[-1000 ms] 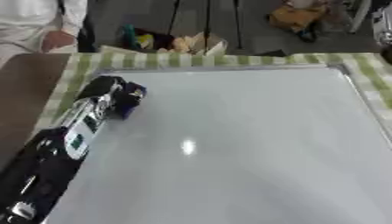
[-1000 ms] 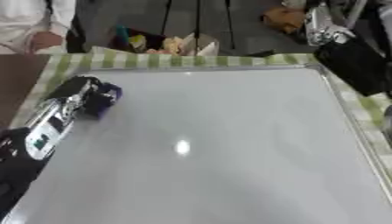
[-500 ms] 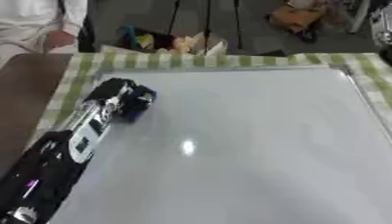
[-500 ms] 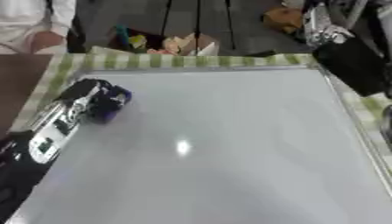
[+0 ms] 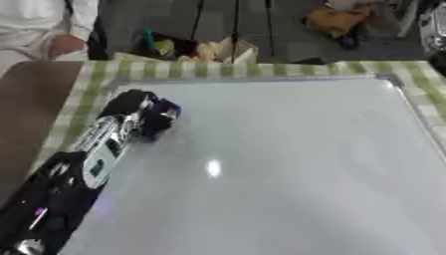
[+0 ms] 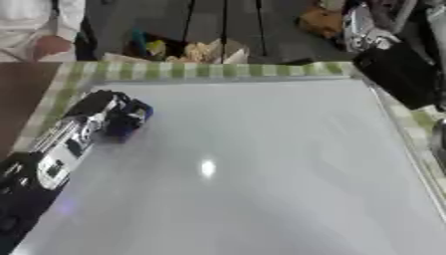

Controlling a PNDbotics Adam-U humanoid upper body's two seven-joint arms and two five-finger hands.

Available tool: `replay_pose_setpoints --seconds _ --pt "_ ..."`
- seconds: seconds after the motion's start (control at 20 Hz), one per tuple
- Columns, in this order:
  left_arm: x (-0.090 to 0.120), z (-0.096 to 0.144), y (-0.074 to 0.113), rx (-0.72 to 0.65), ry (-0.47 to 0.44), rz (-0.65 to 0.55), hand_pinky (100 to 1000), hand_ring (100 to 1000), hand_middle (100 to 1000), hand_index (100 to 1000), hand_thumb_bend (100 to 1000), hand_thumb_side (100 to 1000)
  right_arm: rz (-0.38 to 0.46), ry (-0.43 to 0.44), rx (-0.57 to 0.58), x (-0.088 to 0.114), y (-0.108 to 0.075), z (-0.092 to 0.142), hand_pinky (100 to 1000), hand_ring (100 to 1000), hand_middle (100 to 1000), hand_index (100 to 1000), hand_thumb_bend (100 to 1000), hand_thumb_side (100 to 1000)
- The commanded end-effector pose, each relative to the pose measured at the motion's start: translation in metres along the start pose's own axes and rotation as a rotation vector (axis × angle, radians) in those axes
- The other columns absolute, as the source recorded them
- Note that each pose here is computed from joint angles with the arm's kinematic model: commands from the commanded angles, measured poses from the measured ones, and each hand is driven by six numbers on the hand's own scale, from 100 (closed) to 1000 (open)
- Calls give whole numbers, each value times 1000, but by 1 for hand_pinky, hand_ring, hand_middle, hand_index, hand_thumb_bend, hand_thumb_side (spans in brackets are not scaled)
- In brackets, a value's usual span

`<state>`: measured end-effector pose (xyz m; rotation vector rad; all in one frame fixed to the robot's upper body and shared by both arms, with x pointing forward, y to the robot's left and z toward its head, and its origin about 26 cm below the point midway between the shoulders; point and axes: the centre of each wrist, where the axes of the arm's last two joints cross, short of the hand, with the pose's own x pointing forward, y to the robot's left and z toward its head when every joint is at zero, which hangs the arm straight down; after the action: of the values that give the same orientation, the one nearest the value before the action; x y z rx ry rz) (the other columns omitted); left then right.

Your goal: Wipe the whiteboard clean with a brush.

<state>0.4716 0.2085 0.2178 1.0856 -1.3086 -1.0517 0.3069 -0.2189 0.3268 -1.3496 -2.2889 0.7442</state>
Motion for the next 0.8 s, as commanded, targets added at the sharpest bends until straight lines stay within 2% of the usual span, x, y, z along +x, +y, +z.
replay_pose_setpoints --seconds 0.05,0.5,0.8 --pt "-23 -4 -25 -42 90 -31 131 302 486 764 100 742 11 -11 -18 0 -8 -2 833 871 834 836 100 1000" --pt "-44 -8 -21 4 169 -18 123 296 481 761 100 739 11 -11 -15 0 -8 -2 833 871 834 836 100 1000" --pt "-59 -10 -21 18 250 37 117 290 476 758 100 737 14 -10 -18 -1 -9 -2 833 871 834 836 100 1000"
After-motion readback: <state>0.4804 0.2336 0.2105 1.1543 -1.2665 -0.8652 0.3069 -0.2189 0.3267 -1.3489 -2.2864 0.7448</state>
